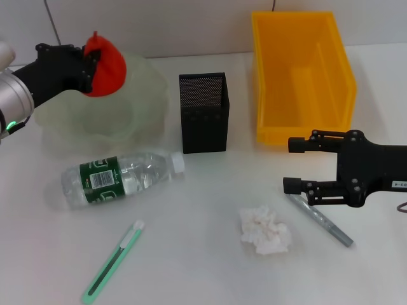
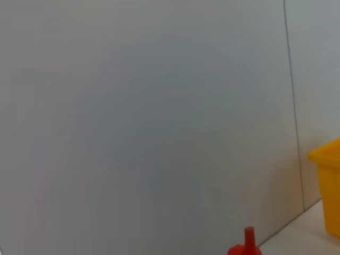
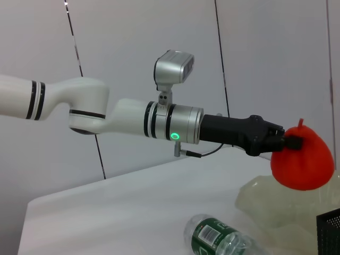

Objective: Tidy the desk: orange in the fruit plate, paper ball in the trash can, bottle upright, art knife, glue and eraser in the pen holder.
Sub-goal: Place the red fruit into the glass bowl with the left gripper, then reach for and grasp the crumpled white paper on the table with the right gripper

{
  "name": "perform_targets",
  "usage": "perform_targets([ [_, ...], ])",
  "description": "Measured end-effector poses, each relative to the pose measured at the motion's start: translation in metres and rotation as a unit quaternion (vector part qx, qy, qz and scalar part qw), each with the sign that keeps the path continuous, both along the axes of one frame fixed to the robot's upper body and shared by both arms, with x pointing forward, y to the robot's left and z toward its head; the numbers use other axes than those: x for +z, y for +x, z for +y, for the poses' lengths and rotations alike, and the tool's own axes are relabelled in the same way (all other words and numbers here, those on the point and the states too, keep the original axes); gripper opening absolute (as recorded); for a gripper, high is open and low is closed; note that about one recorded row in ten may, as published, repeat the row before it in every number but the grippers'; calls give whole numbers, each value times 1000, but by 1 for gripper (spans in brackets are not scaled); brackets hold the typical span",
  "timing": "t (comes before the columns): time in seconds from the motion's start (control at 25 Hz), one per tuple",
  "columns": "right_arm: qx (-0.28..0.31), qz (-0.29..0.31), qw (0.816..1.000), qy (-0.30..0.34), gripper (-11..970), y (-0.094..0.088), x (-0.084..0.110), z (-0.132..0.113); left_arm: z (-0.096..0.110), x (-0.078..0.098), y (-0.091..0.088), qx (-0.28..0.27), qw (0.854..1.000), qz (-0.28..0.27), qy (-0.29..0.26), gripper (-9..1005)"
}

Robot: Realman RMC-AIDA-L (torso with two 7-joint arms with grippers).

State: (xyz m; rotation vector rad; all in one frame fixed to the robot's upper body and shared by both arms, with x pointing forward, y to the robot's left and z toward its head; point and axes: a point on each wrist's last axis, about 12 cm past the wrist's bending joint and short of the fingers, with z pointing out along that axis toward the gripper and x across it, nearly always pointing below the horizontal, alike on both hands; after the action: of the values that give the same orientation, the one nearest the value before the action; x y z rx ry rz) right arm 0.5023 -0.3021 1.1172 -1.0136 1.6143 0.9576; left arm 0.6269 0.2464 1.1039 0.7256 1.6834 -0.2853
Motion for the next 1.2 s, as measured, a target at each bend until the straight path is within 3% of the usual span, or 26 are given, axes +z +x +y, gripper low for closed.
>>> perform_targets([
  [0.4, 1, 1, 1000, 1, 762, 1, 1, 1, 5, -7, -1, 21, 1000, 3, -8, 82],
  [0.56, 1, 3, 1000, 1, 762, 1, 1, 0, 4, -7, -1, 19, 1000, 3, -8, 238],
  [1.08, 1, 2, 1000, 0, 762, -1, 1, 0, 4, -7, -3, 21, 1000, 4, -19, 600],
  [1.2, 0, 2, 1000, 1, 762, -1, 2, -1, 4, -6, -10, -8, 999, 2, -37, 676],
])
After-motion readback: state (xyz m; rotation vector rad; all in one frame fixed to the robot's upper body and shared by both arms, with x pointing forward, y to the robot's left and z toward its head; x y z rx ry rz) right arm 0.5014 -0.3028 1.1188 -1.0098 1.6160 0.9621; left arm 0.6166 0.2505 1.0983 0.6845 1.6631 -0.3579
